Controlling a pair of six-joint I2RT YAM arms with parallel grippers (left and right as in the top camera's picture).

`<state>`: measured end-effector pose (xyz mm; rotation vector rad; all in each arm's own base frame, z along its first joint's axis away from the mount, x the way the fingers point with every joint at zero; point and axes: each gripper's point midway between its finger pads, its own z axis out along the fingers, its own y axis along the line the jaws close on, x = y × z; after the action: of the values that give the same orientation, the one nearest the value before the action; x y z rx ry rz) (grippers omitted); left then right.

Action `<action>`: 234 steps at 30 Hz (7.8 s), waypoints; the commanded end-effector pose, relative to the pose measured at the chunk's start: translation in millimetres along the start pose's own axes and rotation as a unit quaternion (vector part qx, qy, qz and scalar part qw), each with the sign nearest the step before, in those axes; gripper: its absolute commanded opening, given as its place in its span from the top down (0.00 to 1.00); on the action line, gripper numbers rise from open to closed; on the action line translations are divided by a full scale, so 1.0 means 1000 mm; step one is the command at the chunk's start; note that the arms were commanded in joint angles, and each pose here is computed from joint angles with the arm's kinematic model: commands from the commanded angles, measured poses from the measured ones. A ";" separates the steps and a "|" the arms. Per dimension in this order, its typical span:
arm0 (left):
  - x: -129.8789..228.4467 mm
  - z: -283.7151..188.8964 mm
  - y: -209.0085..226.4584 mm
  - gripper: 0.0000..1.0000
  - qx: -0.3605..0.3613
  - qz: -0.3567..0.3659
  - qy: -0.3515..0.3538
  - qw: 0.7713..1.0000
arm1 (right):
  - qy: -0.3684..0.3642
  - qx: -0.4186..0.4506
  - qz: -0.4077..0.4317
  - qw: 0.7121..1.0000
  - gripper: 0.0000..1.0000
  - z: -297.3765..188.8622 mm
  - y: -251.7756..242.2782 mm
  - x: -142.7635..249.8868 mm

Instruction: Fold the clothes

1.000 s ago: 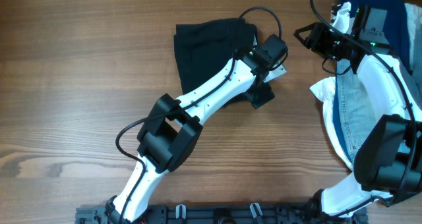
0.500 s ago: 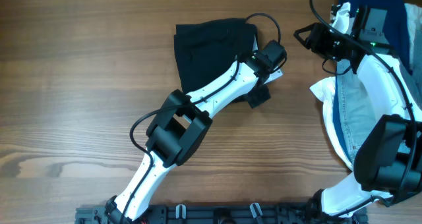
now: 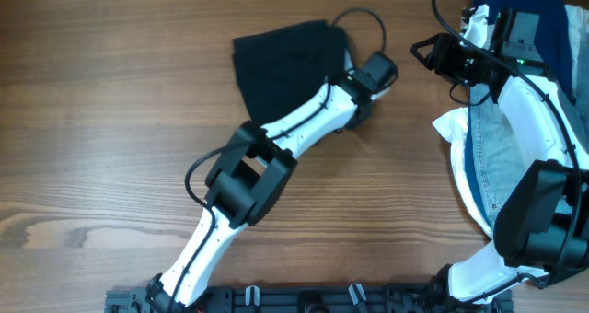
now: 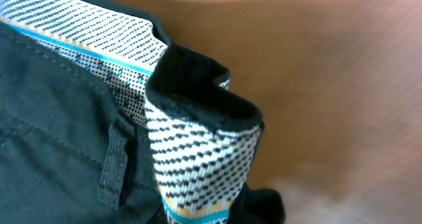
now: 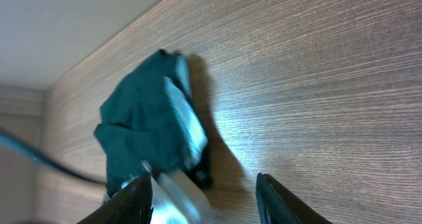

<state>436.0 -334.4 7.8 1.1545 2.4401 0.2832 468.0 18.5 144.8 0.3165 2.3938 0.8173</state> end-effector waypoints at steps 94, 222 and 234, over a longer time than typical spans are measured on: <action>0.178 0.062 0.256 0.53 0.000 -0.514 0.033 0.857 | 0.016 0.043 0.010 0.999 0.50 0.001 -0.019 0.011; 0.302 -0.225 0.117 0.00 -0.088 -0.401 -0.497 0.765 | -0.098 0.110 -0.092 0.985 0.00 -0.007 -0.033 -0.047; 0.315 -0.222 0.129 0.00 -0.130 -0.427 -0.479 0.756 | -0.098 0.110 -0.092 0.985 0.00 -0.007 -0.033 -0.047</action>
<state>245.0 -16.6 162.9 -0.0520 1.6333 -0.2433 500.8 -26.6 154.0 0.2537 2.2815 0.4330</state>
